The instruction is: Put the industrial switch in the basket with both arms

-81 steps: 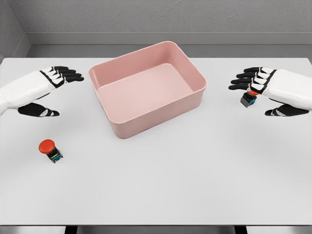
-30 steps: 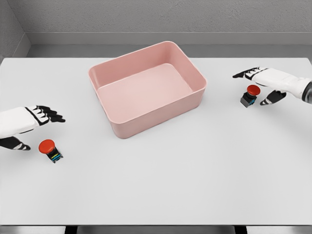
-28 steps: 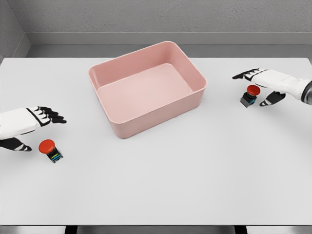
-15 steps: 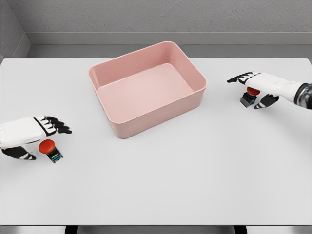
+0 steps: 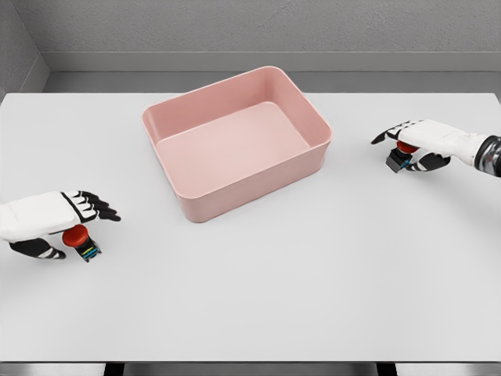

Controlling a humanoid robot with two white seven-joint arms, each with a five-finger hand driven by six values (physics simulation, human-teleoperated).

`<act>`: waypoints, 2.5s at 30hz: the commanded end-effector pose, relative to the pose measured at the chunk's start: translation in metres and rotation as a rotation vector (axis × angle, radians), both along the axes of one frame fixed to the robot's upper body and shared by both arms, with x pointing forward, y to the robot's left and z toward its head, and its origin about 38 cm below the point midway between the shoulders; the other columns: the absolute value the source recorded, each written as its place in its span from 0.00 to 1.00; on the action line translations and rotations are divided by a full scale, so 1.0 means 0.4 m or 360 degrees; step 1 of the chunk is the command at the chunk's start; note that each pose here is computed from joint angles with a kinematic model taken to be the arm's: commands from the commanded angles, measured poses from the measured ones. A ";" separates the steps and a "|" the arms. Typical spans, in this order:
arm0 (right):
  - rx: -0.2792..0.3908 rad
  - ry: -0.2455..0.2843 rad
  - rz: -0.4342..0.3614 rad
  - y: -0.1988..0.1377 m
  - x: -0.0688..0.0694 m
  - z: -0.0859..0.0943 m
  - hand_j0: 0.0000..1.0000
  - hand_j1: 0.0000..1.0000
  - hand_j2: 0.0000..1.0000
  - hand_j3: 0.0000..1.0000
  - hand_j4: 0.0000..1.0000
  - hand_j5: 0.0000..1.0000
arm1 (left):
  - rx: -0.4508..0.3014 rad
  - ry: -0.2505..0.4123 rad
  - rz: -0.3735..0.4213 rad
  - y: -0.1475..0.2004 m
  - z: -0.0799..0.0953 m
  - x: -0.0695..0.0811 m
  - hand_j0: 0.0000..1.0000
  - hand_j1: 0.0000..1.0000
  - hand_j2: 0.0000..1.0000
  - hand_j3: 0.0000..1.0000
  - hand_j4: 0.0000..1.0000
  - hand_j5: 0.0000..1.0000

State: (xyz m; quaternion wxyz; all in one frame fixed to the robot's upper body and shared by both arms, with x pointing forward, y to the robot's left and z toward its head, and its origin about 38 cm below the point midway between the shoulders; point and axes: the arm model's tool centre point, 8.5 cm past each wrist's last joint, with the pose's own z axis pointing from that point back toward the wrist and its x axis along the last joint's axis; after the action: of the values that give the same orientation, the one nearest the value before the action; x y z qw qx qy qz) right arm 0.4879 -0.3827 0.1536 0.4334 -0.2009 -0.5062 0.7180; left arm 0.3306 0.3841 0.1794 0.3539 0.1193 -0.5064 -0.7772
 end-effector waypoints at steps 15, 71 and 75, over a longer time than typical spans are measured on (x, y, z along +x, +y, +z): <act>-0.0003 0.0002 0.0000 -0.003 -0.004 -0.002 0.56 0.56 0.56 0.56 0.56 0.56 | 0.0012 0.0028 -0.0004 0.000 -0.003 -0.004 0.76 0.76 0.76 0.76 0.76 0.76; 0.0084 -0.0466 0.0389 0.172 -0.005 0.301 0.44 0.44 0.44 0.44 0.44 0.44 | -0.0117 -0.0119 0.0072 0.022 0.107 0.043 0.53 0.53 0.53 0.53 0.53 0.53; 0.0110 -0.0495 0.0442 0.212 -0.002 0.315 0.44 0.44 0.44 0.44 0.44 0.44 | -0.0132 -0.0136 0.0070 0.019 0.117 0.049 0.53 0.53 0.53 0.53 0.53 0.53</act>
State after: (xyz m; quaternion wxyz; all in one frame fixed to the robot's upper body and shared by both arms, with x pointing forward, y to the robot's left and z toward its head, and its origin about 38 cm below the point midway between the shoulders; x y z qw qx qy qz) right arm 0.4872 -0.3051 0.2779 0.2586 -0.2277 -0.6066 0.7165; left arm 0.3502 0.3919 0.2262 0.3512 0.1507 -0.5481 -0.7440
